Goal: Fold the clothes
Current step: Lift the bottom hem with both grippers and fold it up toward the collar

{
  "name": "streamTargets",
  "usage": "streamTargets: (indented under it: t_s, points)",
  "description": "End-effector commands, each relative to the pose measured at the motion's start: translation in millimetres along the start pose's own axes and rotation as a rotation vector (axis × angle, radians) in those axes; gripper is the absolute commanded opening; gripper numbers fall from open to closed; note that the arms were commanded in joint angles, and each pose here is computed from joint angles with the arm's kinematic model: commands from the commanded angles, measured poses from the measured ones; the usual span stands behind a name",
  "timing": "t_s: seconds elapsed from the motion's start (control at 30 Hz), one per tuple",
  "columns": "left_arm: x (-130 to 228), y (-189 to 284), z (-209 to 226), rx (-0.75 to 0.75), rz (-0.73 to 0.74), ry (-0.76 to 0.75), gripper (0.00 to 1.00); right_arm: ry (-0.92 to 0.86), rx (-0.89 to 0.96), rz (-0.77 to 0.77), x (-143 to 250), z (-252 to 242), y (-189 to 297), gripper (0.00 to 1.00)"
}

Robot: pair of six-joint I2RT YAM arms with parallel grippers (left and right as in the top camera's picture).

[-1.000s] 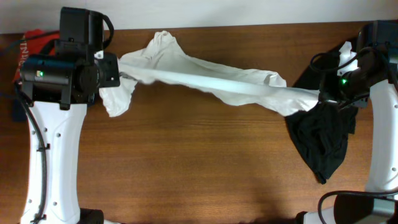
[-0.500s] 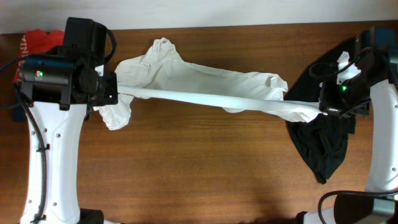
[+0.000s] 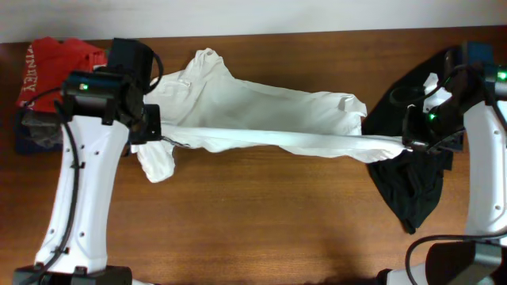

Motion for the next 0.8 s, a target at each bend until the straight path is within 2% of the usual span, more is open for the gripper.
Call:
streamTargets:
  t_s: [0.0, 0.37, 0.77]
  points:
    - [-3, -16, 9, -0.083, -0.023, 0.045, 0.01, -0.024, 0.042, 0.012, 4, -10, -10, 0.04]
    - [-9, -59, 12, -0.098, -0.028, 0.099, 0.01, -0.02, 0.047, -0.012, -5, -17, -59, 0.04]
    - [-12, -84, 1, -0.098, 0.028, 0.082, 0.01, -0.014, 0.062, -0.097, -20, -20, -62, 0.04]
Point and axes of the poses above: each gripper's point midway between its finger pads, its own y axis back along the fingers, its own z axis along the line the jaws close on, x = y × z, the point moved 8 cm from there along y, back along the fingers, and after that the axes turned 13 degrees about y, right-handed, at the moved point
